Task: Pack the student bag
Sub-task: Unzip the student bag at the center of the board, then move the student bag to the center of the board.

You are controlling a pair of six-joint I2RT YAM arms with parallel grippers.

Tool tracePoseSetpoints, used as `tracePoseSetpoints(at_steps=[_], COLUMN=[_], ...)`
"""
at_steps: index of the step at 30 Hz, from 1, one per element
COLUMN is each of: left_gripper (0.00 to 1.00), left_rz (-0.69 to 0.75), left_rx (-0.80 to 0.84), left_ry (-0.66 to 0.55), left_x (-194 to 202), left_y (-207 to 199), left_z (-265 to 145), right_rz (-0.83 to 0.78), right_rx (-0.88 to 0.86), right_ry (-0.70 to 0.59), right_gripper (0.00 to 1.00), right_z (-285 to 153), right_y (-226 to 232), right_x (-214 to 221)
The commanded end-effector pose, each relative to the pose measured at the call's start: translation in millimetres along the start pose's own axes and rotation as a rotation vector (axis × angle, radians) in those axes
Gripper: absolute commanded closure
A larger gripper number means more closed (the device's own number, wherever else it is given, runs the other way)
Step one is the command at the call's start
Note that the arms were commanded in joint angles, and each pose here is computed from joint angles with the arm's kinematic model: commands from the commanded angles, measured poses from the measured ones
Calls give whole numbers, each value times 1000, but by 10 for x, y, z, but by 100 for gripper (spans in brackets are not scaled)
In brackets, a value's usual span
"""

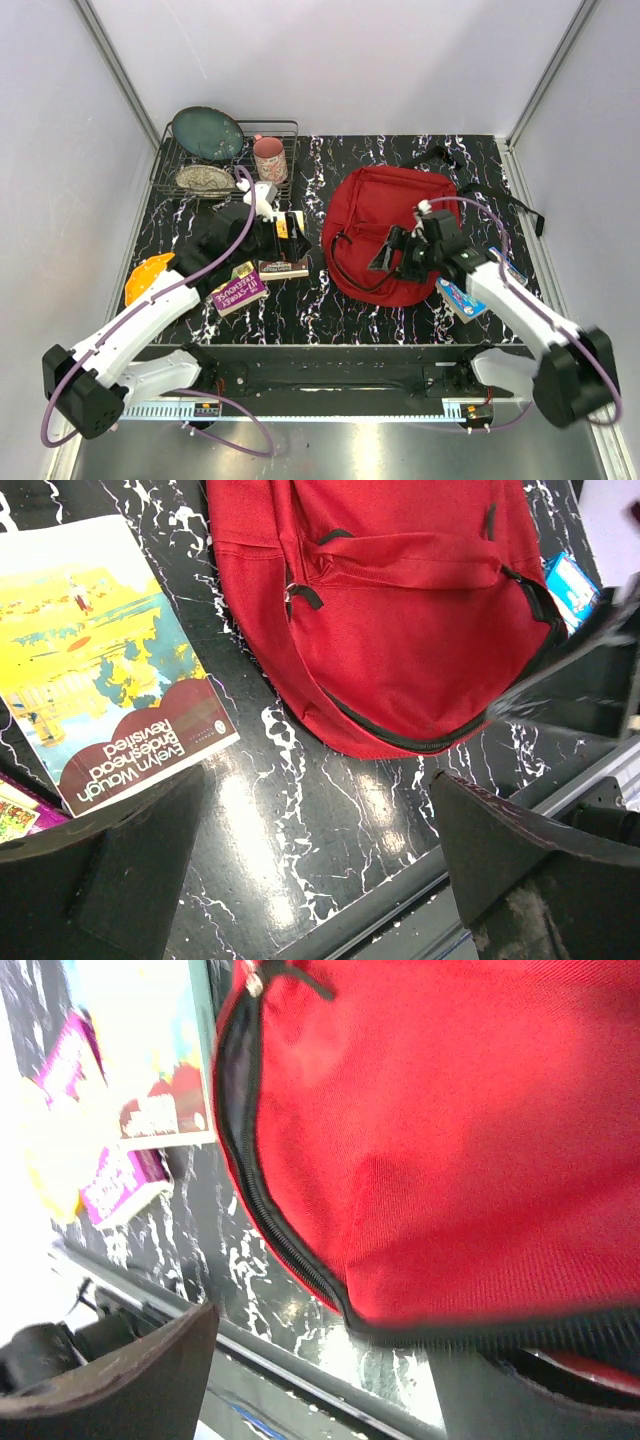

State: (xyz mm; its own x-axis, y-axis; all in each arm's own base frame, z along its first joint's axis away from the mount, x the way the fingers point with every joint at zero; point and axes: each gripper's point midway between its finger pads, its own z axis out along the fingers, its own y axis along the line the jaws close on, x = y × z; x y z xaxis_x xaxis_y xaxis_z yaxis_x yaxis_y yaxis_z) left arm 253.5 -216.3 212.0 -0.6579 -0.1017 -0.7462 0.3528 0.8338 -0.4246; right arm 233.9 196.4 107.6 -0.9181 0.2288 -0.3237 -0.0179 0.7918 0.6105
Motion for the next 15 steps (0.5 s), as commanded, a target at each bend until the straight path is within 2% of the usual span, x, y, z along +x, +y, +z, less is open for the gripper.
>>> tracePoseSetpoints(at_steps=[1,2,3,5,6,11,15], left_gripper=[1,1,1,1,1,1,1], left_rz=[-5,-1,8,15,19,25,31], left_rx=[23,28,23,47,45,90,102], left_ry=[-28,-28,-16,-4,22,88,111], left_x=[-36,-40,-28,-46,-10,54,118], left_y=[-52,-64,-51,-113,-103,-201,-205], left_z=[-71,-57,-12,20,89,217,216], right_rz=[210,236,273,349,367,419,409], right_rx=[102,98,168,263,339,488,474], right_ry=[-304,-373,-457,-518,-570,-466,-371], right_gripper=[12,12,12,1,0,0,1], right_z=[-444,-596,-687,-810,-869,-736,-497], right_y=[-48,-46,-196,-429,-586,-956,-1031], right_x=[-341,-383,-463,-426,-472,-468,-536])
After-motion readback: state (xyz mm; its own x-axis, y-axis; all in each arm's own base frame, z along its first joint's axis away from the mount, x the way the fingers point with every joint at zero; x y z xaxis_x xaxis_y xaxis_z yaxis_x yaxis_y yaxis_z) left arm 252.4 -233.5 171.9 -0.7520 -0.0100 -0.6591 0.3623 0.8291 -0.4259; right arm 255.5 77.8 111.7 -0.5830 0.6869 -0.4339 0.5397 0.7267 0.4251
